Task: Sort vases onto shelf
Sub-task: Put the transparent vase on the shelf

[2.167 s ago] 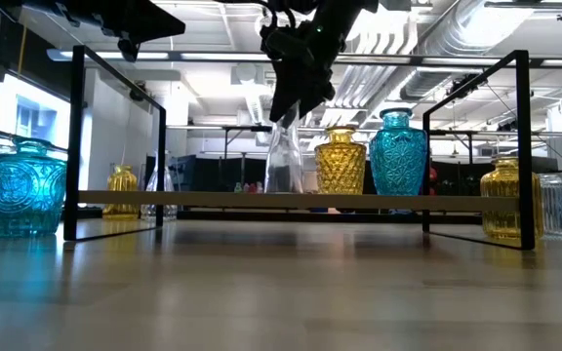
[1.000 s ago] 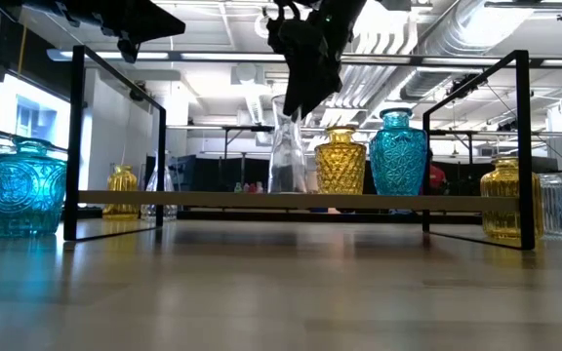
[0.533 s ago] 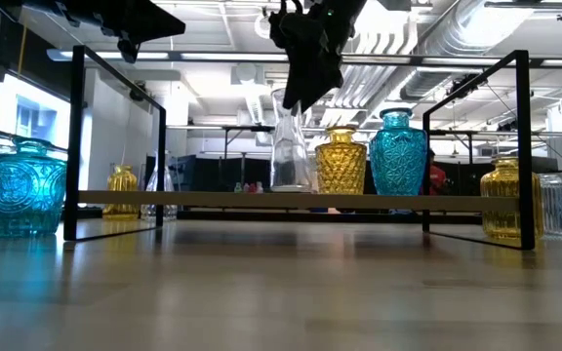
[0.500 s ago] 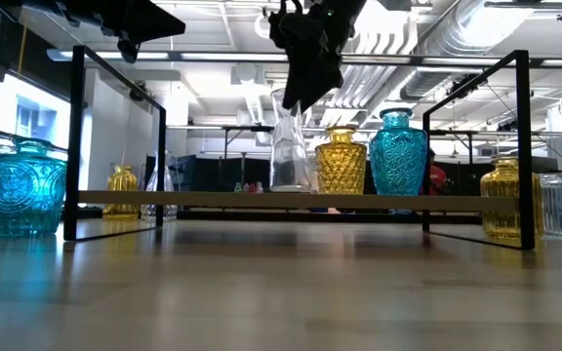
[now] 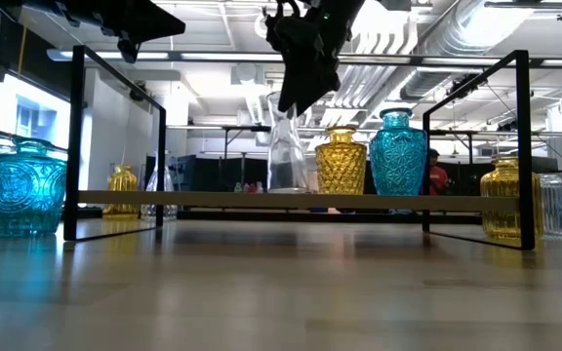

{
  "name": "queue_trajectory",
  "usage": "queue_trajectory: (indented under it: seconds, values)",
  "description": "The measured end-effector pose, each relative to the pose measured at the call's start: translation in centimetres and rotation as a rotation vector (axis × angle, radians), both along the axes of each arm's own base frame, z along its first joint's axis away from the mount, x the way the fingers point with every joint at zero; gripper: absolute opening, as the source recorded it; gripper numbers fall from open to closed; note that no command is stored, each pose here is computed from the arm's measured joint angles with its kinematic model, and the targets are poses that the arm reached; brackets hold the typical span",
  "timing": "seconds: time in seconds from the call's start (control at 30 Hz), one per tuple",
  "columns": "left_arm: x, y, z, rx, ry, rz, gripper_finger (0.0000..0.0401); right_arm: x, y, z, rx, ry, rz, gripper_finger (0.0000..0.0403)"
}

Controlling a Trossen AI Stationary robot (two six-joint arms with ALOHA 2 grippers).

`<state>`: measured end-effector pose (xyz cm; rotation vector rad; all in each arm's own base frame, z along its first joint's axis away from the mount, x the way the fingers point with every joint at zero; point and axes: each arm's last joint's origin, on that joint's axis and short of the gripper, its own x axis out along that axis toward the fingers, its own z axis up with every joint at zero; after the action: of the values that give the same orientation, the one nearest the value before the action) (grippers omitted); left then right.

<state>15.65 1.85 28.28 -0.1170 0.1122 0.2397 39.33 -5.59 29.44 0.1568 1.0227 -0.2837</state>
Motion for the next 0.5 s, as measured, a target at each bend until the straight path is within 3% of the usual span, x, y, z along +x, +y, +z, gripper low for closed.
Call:
queue_trajectory:
  seconds: [0.3,0.5]
  values:
    - [0.0,0.0,0.0,-0.002,0.0,0.0,0.0,-0.01,-0.02,0.0,-0.001,0.001,-0.001,0.022]
    - [0.0,0.0,0.0,-0.006,-0.002,0.001,0.0,0.06,-0.01,0.04,-0.002,-0.007,0.0,0.0223]
